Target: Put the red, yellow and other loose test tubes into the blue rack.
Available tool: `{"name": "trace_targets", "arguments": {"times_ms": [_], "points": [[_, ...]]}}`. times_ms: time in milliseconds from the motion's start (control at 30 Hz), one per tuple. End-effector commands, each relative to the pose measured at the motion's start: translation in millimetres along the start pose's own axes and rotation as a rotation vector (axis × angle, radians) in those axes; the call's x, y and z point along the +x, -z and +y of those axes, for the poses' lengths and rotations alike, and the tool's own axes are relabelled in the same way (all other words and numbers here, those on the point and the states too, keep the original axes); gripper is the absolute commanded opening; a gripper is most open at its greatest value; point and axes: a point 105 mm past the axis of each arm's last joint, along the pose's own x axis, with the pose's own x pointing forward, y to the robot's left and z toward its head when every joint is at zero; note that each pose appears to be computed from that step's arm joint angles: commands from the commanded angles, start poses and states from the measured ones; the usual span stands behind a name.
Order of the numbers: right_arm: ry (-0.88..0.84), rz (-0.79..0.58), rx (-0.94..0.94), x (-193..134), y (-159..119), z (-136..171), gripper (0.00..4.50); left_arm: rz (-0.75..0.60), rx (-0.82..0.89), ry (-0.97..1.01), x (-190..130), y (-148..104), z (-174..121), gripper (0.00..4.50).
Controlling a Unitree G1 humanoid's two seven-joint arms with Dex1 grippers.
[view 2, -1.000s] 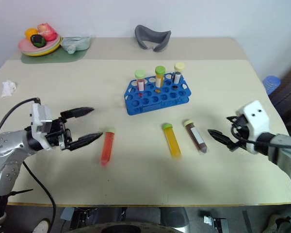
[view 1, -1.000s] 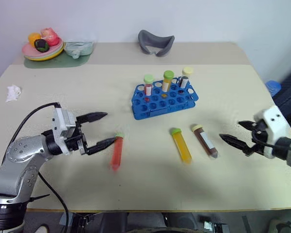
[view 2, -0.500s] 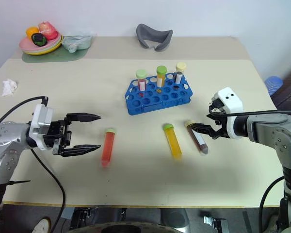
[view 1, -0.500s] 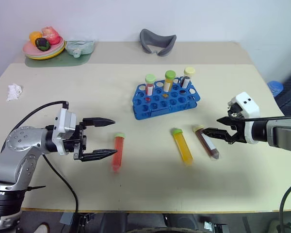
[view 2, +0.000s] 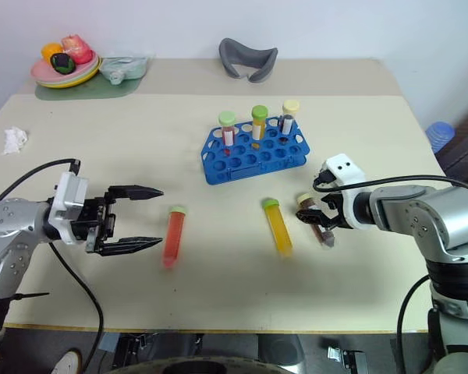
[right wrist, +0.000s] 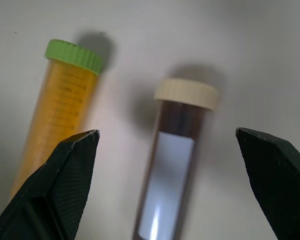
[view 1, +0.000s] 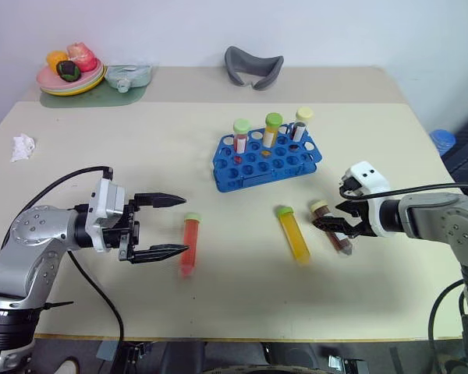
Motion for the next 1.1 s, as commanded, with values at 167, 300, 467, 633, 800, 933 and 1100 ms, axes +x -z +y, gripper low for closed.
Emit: {"name": "trace_targets", "arguments": {"times_ms": [167, 300, 467, 633, 800, 933, 1100], "points": [[0.041, -0.009, 0.007, 12.7, -7.6, -3.1, 4.46, -0.007, 0.022, 0.005, 0.7, -6.8, -7.3, 4.5], [0.069, -0.014, 0.006, 19.2, -11.4, -7.1, 3.68, -0.004, 0.02, -0.007, -0.6, -7.5, -8.2, 4.5], [0.076, -0.014, -0.003, 22.7, -12.5, -8.1, 1.21, -0.002, 0.017, -0.017, -1.4, -7.9, -9.6, 4.5], [0.045, -0.025, -0.034, 20.5, -14.9, -2.8, 0.91, -0.001, 0.015, -0.03, -2.9, -8.9, -10.1, 4.5], [0.024, -0.133, -0.055, 3.1, -42.7, 0.5, 0.91, -0.004, 0.011, -0.038, -3.1, -9.0, -11.4, 4.5], [-0.012, -0.243, -0.049, -13.7, -74.0, 6.0, 0.91, -0.004, 0.012, -0.044, -3.5, -8.9, -10.5, 4.5], [-0.042, -0.209, -0.108, -13.8, -69.9, 8.2, 0.91, -0.01, 0.016, -0.048, -1.7, -9.7, -9.4, 4.5]]}}
